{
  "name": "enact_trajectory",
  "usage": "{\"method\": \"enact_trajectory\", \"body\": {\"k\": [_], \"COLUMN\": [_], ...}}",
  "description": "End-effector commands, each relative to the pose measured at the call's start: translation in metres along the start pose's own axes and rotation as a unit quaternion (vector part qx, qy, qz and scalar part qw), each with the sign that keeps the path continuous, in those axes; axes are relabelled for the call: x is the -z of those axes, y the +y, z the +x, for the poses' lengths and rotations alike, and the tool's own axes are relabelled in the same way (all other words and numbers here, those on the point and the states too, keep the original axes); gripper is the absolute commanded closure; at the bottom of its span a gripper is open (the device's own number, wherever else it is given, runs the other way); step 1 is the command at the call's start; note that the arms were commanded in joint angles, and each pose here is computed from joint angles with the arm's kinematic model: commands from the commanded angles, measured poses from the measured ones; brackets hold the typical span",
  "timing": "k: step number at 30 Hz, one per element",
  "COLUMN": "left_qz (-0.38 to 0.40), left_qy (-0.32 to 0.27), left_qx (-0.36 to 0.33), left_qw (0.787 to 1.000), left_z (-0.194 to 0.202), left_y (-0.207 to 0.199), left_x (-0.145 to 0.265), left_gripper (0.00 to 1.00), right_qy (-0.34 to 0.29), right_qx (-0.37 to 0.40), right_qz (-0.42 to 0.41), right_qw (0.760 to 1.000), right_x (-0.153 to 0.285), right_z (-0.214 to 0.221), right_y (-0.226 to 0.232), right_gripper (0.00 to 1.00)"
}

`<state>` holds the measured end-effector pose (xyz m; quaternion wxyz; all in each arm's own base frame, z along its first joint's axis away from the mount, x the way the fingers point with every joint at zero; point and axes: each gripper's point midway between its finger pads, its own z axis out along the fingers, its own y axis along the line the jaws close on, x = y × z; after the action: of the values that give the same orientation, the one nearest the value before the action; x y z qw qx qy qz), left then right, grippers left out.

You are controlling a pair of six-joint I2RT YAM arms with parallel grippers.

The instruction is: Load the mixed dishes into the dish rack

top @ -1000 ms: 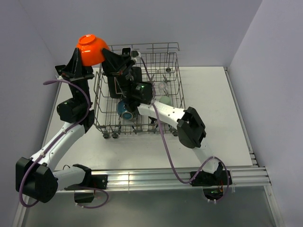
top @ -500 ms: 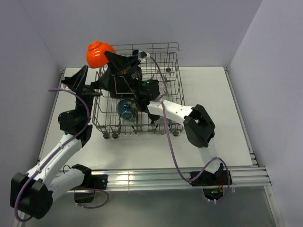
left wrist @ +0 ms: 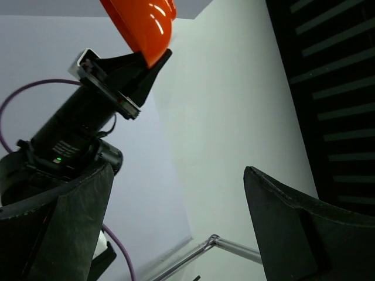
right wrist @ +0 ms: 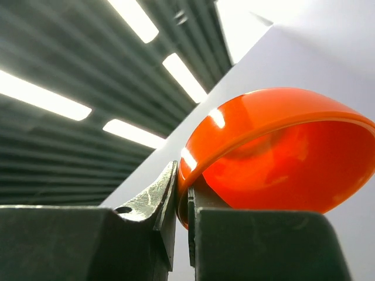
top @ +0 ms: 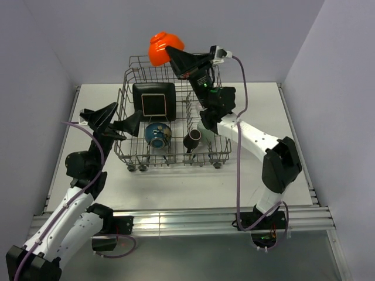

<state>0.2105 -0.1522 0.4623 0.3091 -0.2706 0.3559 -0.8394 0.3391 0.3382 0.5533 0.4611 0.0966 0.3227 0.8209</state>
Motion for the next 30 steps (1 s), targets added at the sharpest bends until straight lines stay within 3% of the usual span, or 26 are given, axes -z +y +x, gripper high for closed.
{"method": "enact_trajectory", "body": {"k": [1, 13, 20, 28, 30], "left_qz": [-0.008, -0.079, -0.102, -0.107, -0.107], "left_qy": [0.033, 0.046, 0.019, -0.005, -0.010], "left_qx": [0.331, 0.291, 0.293, 0.277, 0.275], "left_qw": [0.943, 0.952, 0.950, 0.955, 0.955], "left_z": [0.004, 0.004, -0.018, -0.036, -0.040], "left_y": [-0.040, -0.012, 0.015, 0.022, 0.025], "left_x": [-0.014, -0.057, -0.067, -0.073, -0.073], "left_gripper": [0.01, 0.01, 0.01, 0.01, 0.01], "right_qy": [-0.032, -0.078, -0.113, -0.160, -0.148], "right_qx": [0.072, 0.183, 0.184, 0.198, 0.195], "right_qz": [0.063, 0.197, 0.227, 0.293, 0.294], "right_qw": [0.995, 0.960, 0.950, 0.922, 0.924], "right_x": [0.002, 0.019, 0.023, 0.037, 0.038], "right_z": [-0.018, -0.064, -0.094, -0.115, -0.117], "right_y": [-0.018, -0.101, -0.146, -0.192, -0.206], "right_gripper": [1.00, 1.00, 1.00, 1.00, 1.00]}}
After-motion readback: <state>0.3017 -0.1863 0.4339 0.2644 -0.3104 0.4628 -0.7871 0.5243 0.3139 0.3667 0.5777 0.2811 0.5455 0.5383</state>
